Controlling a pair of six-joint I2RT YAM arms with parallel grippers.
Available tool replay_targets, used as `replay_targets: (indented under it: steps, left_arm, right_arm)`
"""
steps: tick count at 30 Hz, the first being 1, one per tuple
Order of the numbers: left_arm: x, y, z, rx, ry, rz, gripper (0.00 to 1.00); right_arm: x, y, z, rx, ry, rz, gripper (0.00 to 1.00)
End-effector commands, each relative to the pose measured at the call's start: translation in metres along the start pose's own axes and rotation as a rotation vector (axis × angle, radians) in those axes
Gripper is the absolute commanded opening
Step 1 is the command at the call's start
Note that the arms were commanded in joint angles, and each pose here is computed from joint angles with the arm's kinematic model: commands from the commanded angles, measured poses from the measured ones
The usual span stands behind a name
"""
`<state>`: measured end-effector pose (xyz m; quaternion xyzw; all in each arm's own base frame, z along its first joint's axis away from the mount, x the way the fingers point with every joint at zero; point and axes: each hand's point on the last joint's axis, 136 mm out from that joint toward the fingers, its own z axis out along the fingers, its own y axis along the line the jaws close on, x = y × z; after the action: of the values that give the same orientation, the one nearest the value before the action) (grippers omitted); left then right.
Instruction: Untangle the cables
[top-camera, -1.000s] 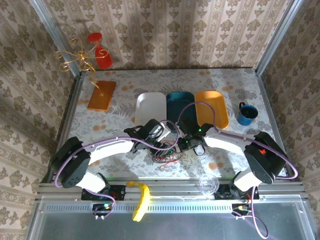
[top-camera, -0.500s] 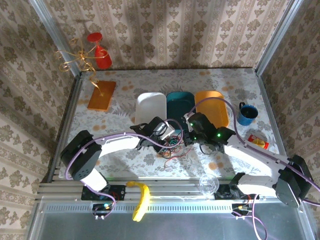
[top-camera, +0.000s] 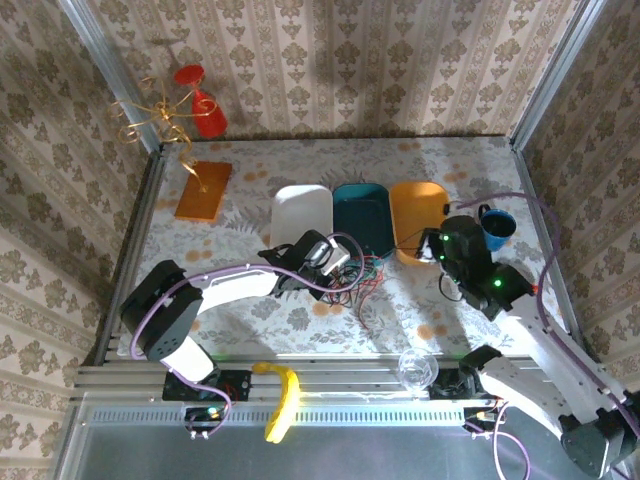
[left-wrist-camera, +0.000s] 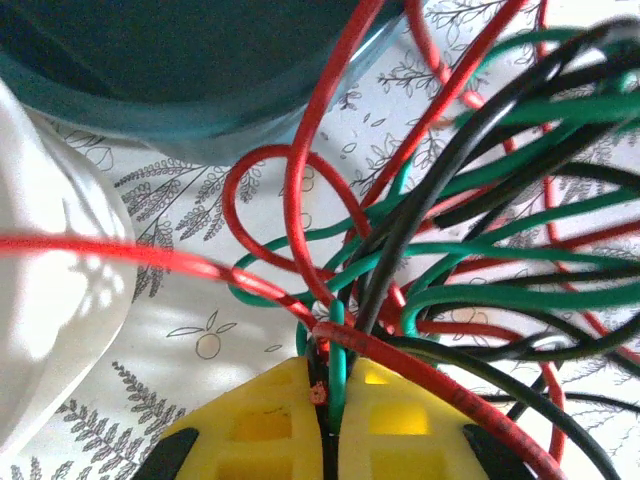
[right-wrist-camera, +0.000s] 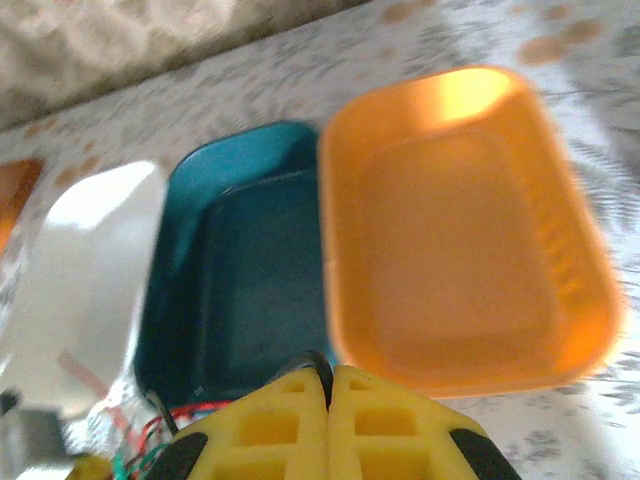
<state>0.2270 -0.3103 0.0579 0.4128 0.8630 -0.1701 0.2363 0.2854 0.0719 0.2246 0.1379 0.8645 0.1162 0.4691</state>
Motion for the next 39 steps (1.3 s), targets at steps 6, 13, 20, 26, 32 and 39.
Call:
replay_targets:
  steps: [6,13,20,26,32,39]
  left_arm:
    - [0.046,0.006,-0.011,0.009,0.125,-0.019,0.0]
    - [0.059,0.011,-0.017,0.026,0.137,-0.044,0.0]
    - [0.063,0.014,-0.021,0.019,0.123,-0.083,0.0]
    - [0.065,0.014,-0.023,0.026,0.11,-0.097,0.0]
    - [0.059,0.009,-0.024,0.056,0.094,-0.077,0.0]
    - [0.025,0.011,-0.035,0.033,-0.017,-0.078,0.04]
  right_arm:
    - [-0.048,-0.071,-0.029,0.24,-0.217,0.212,0.01]
    - [-0.08,-0.102,-0.06,0.35,-0.35,0.29,0.0]
    - [-0.098,-0.134,-0.092,0.533,-0.442,0.31,0.0]
    - [-0.103,-0.132,-0.084,0.515,-0.407,0.267,0.01]
    - [-0.101,-0.097,-0.061,0.305,-0.331,0.189,0.02]
    - [-0.108,-0.076,-0.064,0.201,-0.325,0.145,0.03]
